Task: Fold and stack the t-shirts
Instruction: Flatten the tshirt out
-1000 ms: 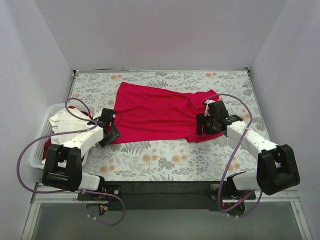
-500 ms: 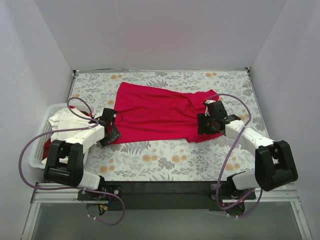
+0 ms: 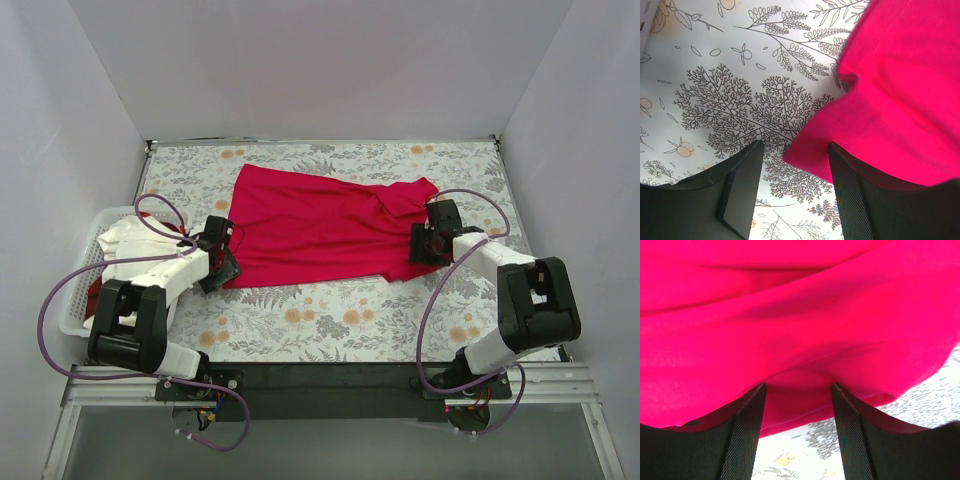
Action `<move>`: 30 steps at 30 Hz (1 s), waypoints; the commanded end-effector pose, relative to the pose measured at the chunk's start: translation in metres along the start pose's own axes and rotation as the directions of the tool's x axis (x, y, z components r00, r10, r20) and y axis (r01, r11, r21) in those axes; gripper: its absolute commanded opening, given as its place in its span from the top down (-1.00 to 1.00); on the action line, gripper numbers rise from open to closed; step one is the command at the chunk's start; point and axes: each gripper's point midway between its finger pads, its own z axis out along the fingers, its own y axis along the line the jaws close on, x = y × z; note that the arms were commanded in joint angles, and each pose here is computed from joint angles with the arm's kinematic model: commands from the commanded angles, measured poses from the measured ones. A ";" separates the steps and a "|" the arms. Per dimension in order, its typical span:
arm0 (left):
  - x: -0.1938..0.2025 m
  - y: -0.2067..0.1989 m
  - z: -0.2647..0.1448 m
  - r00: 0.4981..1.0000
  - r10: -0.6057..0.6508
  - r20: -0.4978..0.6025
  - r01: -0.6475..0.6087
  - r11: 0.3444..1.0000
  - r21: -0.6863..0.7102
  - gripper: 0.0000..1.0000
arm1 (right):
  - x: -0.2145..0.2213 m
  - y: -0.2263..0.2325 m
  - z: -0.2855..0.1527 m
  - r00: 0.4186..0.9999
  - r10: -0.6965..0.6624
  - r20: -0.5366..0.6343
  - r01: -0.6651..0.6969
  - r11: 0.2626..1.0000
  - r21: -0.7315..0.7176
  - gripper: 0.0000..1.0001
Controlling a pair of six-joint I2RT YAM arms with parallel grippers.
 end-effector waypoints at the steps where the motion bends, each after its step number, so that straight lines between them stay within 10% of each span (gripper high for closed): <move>1: 0.015 0.000 0.008 0.998 0.003 -0.068 -0.003 1.000 0.009 -0.06 | -0.002 -0.022 0.007 0.999 0.029 -0.019 -0.027 0.997 0.078 -0.25; 30: 0.050 -0.009 -0.023 0.982 0.038 -0.184 -0.026 0.997 0.068 -0.11 | -0.027 0.004 -0.048 0.993 -0.012 0.115 0.020 0.997 -0.068 -0.30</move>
